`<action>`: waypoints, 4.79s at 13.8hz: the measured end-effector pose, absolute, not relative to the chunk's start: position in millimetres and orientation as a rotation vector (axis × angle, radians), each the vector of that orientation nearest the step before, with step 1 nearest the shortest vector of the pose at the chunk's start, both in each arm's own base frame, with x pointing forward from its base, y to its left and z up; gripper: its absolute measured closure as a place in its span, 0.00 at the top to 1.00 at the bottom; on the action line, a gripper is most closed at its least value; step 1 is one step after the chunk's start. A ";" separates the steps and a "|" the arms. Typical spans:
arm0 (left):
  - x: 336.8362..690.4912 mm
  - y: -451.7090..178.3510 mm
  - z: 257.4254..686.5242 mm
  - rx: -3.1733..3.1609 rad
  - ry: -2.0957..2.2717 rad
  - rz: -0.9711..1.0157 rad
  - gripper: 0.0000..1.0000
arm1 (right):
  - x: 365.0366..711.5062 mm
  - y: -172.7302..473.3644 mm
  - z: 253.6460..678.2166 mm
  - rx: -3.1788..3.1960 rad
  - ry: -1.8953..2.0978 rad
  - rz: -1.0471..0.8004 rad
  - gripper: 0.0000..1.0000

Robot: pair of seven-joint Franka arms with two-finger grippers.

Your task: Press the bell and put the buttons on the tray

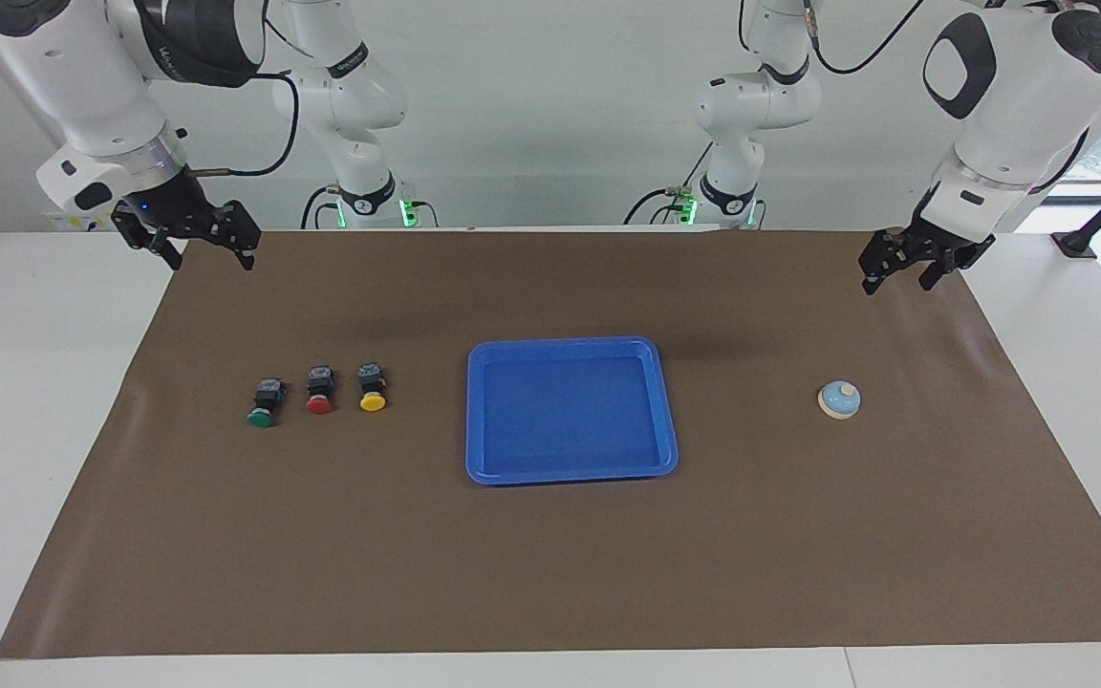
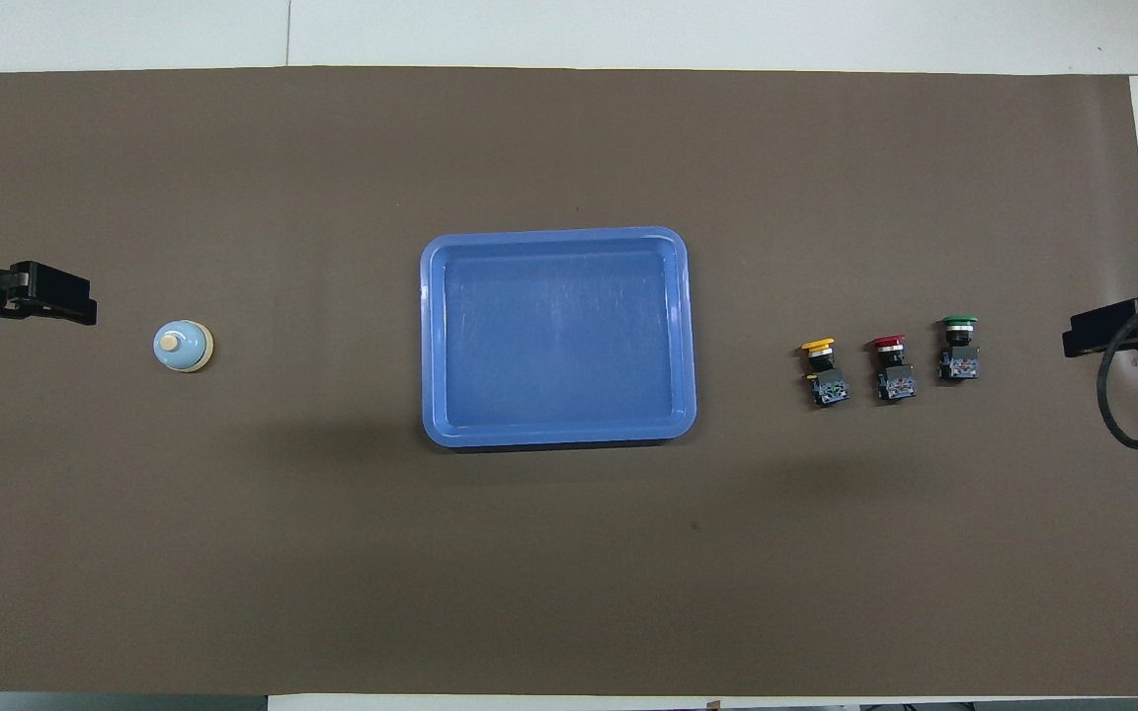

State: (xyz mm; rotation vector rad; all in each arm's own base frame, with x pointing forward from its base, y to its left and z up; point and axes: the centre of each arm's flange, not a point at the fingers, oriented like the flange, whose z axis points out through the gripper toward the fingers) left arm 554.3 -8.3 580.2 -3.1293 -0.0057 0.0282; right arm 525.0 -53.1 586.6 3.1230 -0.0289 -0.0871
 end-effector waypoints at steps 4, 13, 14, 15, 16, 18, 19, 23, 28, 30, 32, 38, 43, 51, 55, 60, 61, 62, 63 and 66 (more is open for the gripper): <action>561.2 23.4 552.6 -3.130 -0.093 -0.005 0.23 | 525.0 -53.1 586.6 3.123 -0.029 -0.087 1.00; 600.3 22.9 437.6 -3.144 -0.081 0.056 0.01 | 525.0 -53.0 586.6 3.123 -0.029 -0.087 1.00; 599.1 22.8 430.7 -3.144 -0.081 0.053 0.01 | 525.0 -53.0 586.6 3.123 -0.029 -0.087 1.00; 597.4 22.6 424.0 -3.144 -0.081 0.056 0.01 | 525.0 -53.1 586.6 3.123 -0.029 -0.087 1.00; 595.6 22.4 417.3 -3.144 -0.080 0.059 0.01 | 525.0 -53.1 586.6 3.123 -0.029 -0.087 1.00; 591.4 22.2 402.4 -3.144 -0.080 0.056 0.01 | 525.0 -52.9 586.6 3.123 -0.029 -0.087 1.00; 589.2 22.2 395.8 -3.144 -0.081 0.057 0.01 | 525.0 -53.0 586.6 3.123 -0.029 -0.087 1.00; 579.8 24.0 369.5 -3.144 -0.087 0.047 0.01 | 525.0 -53.0 586.6 3.123 -0.029 -0.087 1.00; 575.0 25.0 358.3 -3.144 -0.090 0.043 0.01 | 525.0 -53.0 586.6 3.123 -0.029 -0.087 1.00; 574.1 24.9 354.6 -3.145 -0.090 0.042 0.01 | 525.0 -53.0 586.6 3.123 -0.029 -0.087 1.00; 570.9 24.6 339.3 -3.146 -0.090 0.025 0.01 | 525.0 -53.0 586.6 3.123 -0.029 -0.087 1.00; 583.4 25.7 361.6 -3.146 -0.092 0.118 0.01 | 524.9 -52.9 586.8 3.123 -0.029 -0.088 1.00; 593.6 20.9 449.3 -3.141 -0.077 0.168 0.10 | 524.6 -52.9 587.1 3.123 -0.029 -0.088 1.00; 557.5 3.8 522.2 -3.129 -0.041 0.171 1.00 | 524.1 -71.8 589.5 3.122 -0.083 -0.060 1.00; 547.9 -7.6 532.0 -3.124 -0.010 0.201 1.00 | 523.0 -133.1 582.5 3.111 -0.074 0.066 1.00; 544.4 -9.6 539.5 -3.123 -0.006 0.186 1.00 | 546.0 -141.5 484.6 3.111 -0.057 0.053 1.00; 544.4 -9.6 539.4 -3.123 -0.005 0.186 1.00 | 555.1 -140.8 461.5 3.110 -0.047 0.058 1.00; 544.4 -9.6 539.5 -3.123 -0.006 0.185 1.00 | 563.4 -137.4 441.4 3.108 -0.031 0.070 1.00; 544.9 -9.6 540.2 -3.124 -0.005 0.179 1.00 | 570.6 -131.6 421.2 3.104 -0.010 0.099 1.00; 547.0 -9.7 550.0 -3.126 -0.005 0.145 1.00 | 573.1 -112.8 353.1 3.098 0.044 0.143 1.00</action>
